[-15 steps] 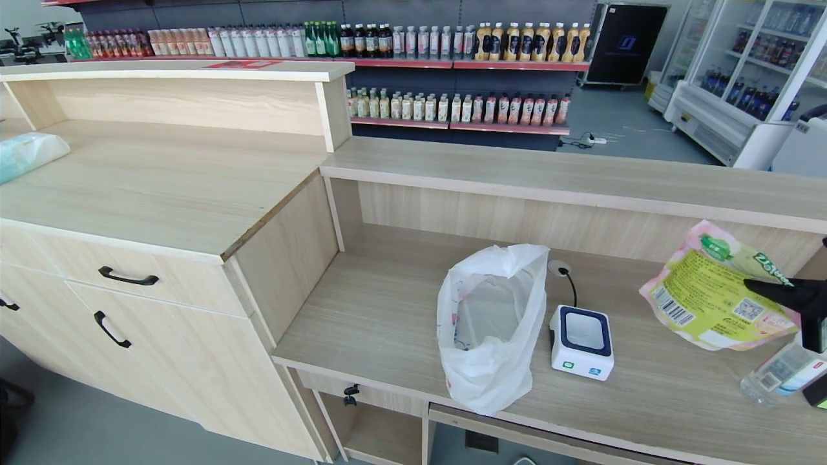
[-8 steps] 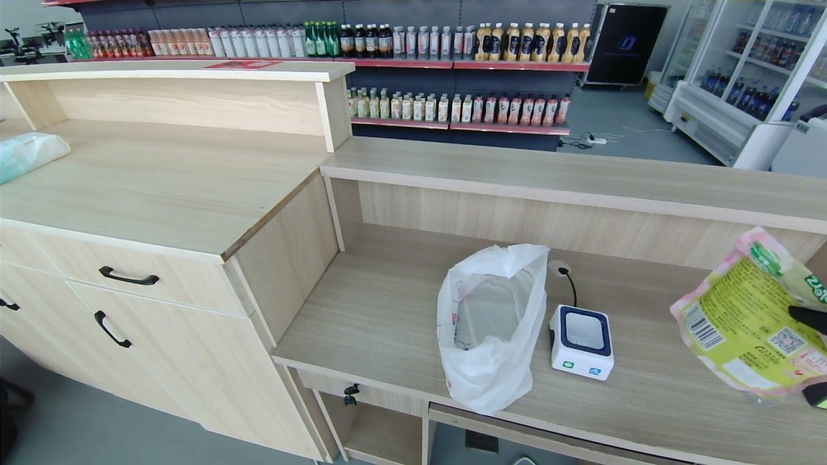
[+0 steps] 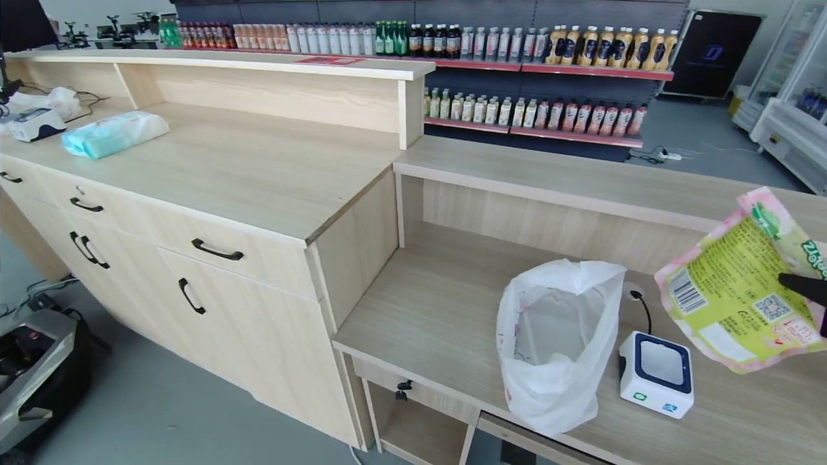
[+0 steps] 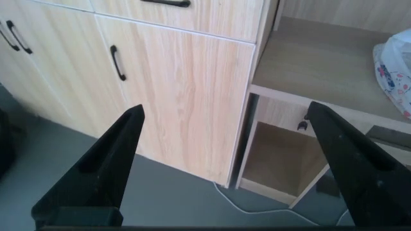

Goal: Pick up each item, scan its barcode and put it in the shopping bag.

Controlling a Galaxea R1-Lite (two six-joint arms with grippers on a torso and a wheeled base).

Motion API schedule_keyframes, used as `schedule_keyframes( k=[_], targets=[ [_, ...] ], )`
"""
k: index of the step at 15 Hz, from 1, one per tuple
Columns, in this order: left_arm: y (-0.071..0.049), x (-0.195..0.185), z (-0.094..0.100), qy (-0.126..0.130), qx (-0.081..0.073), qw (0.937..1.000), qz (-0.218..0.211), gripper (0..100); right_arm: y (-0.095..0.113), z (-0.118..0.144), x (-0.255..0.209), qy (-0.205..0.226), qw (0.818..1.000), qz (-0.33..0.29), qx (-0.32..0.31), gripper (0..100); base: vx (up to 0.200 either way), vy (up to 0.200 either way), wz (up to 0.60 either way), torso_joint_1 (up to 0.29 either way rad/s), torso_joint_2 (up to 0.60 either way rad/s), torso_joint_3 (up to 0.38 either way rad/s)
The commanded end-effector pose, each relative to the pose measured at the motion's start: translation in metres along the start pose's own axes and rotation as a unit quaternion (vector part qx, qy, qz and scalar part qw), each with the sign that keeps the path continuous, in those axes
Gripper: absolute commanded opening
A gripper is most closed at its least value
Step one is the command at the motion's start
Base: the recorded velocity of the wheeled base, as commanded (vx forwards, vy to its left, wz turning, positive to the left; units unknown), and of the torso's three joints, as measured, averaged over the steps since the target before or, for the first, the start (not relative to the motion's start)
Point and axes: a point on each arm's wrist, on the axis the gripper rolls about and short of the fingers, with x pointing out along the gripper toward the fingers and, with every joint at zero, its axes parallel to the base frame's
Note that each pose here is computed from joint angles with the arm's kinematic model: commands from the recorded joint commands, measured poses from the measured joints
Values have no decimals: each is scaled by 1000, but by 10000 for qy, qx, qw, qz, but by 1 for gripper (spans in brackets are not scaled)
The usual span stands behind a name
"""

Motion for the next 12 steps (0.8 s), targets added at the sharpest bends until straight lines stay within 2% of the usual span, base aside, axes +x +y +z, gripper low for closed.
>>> schedule_keyframes(
  k=[1,2,3,4,6,8,12],
  targets=[
    [0,0,0,6,-1,10000,-2,100,9,2,18,107,9998,160,83,0,0,0,600,-7,7,7],
    [0,0,0,6,-1,10000,-2,100,10,-1,28,206,9993,240,180,0,0,0,600,7,-2,-2],
    [0,0,0,6,-1,10000,-2,100,9,-5,35,316,9989,270,218,0,0,0,0,0,0,0],
    [0,0,0,6,-1,10000,-2,100,6,-16,57,649,9969,310,306,0,0,0,0,0,0,0],
    [0,0,0,6,-1,10000,-2,100,3,-29,82,915,9944,345,408,0,0,0,0,0,0,0],
    [0,0,0,6,-1,10000,-2,100,1,-46,111,1061,9926,399,444,0,0,0,0,0,0,0],
    [0,0,0,6,-1,10000,-2,100,2,-62,135,1178,9909,464,446,0,0,0,0,0,0,0]
  ],
)
